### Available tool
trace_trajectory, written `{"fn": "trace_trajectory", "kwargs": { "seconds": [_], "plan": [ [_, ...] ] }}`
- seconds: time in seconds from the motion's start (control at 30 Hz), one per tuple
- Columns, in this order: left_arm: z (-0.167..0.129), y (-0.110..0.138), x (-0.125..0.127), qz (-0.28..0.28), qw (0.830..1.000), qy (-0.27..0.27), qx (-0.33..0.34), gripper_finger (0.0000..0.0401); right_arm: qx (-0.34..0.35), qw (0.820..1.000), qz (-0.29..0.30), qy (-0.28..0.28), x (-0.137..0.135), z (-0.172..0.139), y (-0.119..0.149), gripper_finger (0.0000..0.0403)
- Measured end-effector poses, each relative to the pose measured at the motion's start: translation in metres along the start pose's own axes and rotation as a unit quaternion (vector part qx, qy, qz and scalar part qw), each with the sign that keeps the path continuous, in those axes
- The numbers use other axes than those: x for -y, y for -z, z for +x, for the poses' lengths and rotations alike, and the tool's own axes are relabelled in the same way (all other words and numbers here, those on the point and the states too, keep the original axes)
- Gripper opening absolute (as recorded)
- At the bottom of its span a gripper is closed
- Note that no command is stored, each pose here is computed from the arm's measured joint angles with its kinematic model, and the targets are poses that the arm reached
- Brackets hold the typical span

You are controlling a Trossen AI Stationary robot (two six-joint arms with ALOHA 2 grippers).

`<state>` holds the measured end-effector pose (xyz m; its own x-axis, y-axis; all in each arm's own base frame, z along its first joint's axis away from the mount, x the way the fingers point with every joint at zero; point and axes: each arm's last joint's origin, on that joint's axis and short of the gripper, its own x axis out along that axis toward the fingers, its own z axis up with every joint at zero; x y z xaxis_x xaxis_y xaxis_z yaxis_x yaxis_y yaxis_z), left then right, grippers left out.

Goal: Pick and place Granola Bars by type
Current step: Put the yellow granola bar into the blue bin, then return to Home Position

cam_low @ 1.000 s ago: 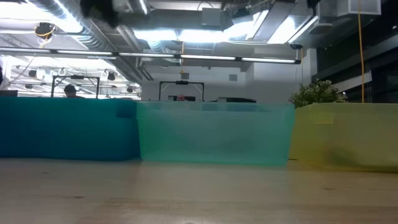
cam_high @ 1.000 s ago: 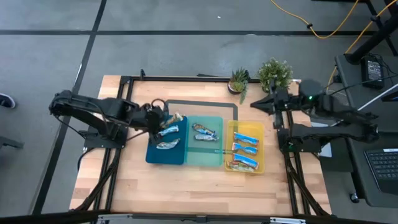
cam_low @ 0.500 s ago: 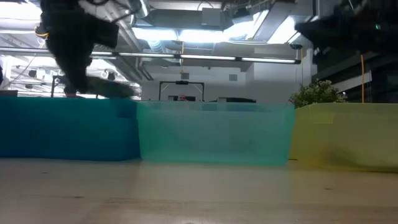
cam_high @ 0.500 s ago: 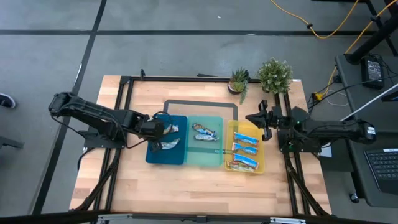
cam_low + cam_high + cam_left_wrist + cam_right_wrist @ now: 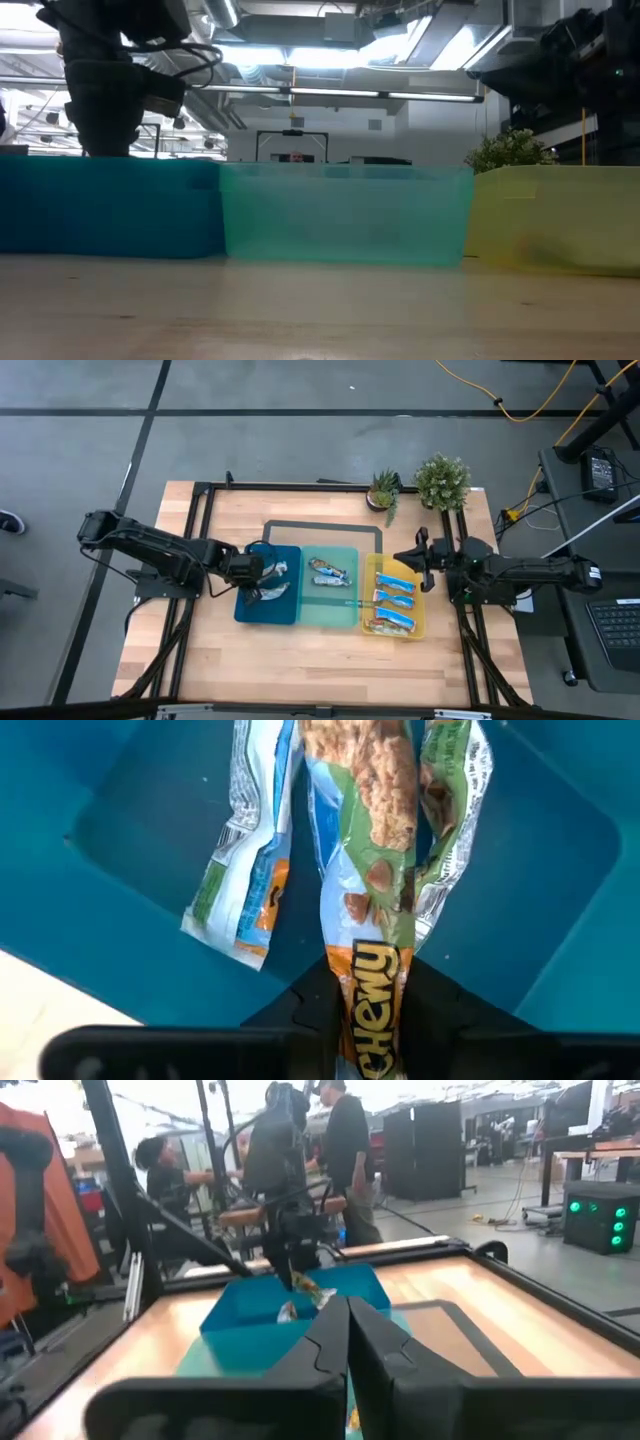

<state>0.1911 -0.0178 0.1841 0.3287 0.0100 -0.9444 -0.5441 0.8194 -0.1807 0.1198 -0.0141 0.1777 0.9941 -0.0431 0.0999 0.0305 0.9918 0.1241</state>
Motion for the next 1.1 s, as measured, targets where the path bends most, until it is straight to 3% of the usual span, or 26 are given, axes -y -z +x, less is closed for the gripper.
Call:
{"fn": "trace_trajectory", "kwargs": {
  "seconds": [0.17,0.37,0.5,0.6,0.67,0.73,0.87,1.0,1.1],
  "plan": [
    [0.001,0.0,0.0,0.01,1.0,0.007,-0.001,0.0111,-0.012,1.0,-0.016,0.001,0.0,0.0,0.002,0.0006],
    [-0.007,-0.003,0.002,0.004,1.0,0.025,-0.003,0.0196,-0.011,0.999,-0.031,0.019,0.003,0.0,0.002,0.0007],
    [-0.042,-0.018,0.015,0.0,0.995,0.061,0.076,0.0227,-0.01,1.0,-0.019,0.023,0.004,0.0,0.002,0.0007],
    [-0.086,-0.03,0.026,0.018,0.978,0.078,0.195,0.0227,-0.01,1.0,-0.018,0.023,0.004,0.0,0.002,0.0007],
    [-0.12,-0.036,0.03,0.036,0.95,0.092,0.295,0.022,-0.01,1.0,-0.018,0.023,0.004,0.0,0.002,0.0007],
    [-0.151,-0.039,0.031,0.061,0.912,0.104,0.393,0.0206,-0.01,0.999,-0.018,0.024,0.004,0.0,0.002,0.0007],
    [-0.187,-0.034,0.013,0.099,0.853,0.11,0.5,0.0146,-0.009,0.999,-0.018,0.041,0.005,0.0,0.002,0.0007],
    [-0.196,-0.026,-0.011,0.134,0.83,0.114,0.529,0.005,-0.005,0.997,-0.02,0.074,0.007,-0.001,0.002,0.0007],
    [-0.185,-0.018,-0.03,0.129,0.831,0.125,0.527,0.001,-0.003,0.995,-0.021,0.101,0.009,-0.001,0.002,0.0007]
  ]
}}
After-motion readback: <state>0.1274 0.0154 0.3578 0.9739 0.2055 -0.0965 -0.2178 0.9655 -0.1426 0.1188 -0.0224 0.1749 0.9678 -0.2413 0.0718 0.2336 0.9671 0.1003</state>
